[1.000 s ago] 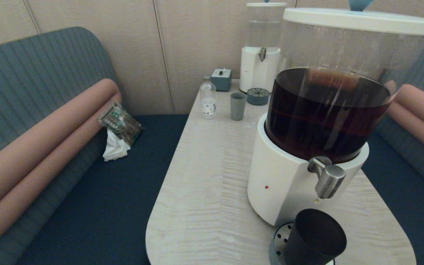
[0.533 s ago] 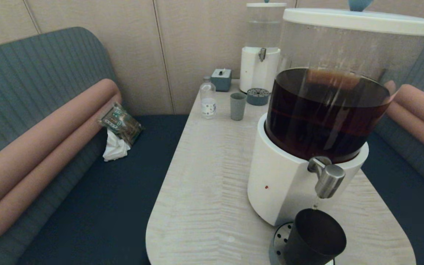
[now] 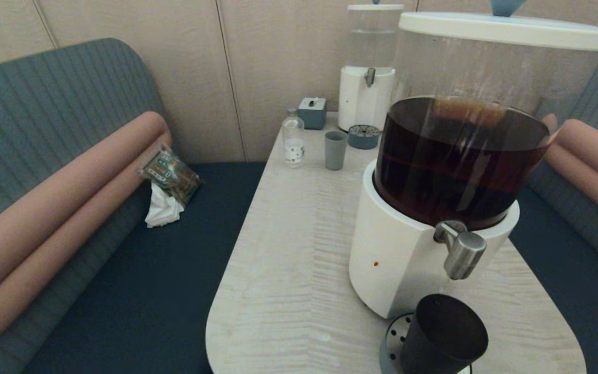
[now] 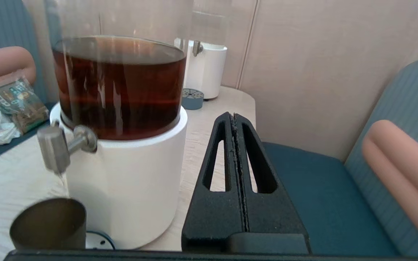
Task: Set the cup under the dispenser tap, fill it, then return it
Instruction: Turn off the faucet
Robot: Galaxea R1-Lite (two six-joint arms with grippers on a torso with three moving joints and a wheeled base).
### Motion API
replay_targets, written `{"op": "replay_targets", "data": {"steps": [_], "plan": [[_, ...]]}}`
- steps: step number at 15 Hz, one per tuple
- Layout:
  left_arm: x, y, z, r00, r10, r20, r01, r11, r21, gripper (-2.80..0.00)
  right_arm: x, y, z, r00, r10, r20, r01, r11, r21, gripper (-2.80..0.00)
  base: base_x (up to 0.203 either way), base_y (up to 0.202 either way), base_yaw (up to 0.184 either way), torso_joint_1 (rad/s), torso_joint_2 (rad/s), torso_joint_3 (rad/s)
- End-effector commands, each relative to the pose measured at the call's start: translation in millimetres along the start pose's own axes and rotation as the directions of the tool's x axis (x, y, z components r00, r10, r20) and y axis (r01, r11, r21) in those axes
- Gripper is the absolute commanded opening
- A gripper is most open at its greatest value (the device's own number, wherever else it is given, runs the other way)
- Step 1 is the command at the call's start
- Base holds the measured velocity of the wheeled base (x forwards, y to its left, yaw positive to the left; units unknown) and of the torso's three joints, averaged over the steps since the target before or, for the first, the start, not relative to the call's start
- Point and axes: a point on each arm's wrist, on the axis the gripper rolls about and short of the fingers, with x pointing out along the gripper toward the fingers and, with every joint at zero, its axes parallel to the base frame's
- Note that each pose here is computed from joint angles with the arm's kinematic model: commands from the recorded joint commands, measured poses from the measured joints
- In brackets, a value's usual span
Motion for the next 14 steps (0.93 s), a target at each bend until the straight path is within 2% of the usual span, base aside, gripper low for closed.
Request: {"op": "replay_targets", "data": {"steps": [1, 4, 9, 13, 14], "plan": [[0, 0.0, 0, 1.000, 0.000, 0.001, 0.000, 1.000, 0.000, -2.80, -16, 3, -5, 0.999, -0.002, 0.045, 0.003, 1.000, -0.017, -2.80, 0.000, 0.000, 0.000, 0.000, 0.00, 0.000], [0, 0.0, 0, 1.000, 0.000, 0.001, 0.000, 1.000, 0.000, -2.80, -19, 3, -25, 0.997, -0.039, 0.061, 0.043, 0.997, -0.063, -2.80, 0.000, 0.000, 0.000, 0.000, 0.00, 0.000], [0, 0.0, 0, 1.000, 0.000, 0.001, 0.000, 1.000, 0.000, -2.80, -43, 5, -52, 0.996, -0.021, 0.087, 0.031, 0.993, -0.117, -2.80, 0.000, 0.000, 0.000, 0.000, 0.00, 0.000], [0, 0.0, 0, 1.000, 0.000, 0.001, 0.000, 1.000, 0.000, -2.80, -51, 8, -83, 0.993, -0.050, 0.104, 0.063, 0.990, -0.130, -2.80, 0.000, 0.000, 0.000, 0.000, 0.00, 0.000], [0, 0.0, 0, 1.000, 0.000, 0.001, 0.000, 1.000, 0.000, -2.80, -53, 9, -97, 0.994, -0.054, 0.092, 0.068, 0.985, -0.155, -2.80, 0.000, 0.000, 0.000, 0.000, 0.00, 0.000]]}}
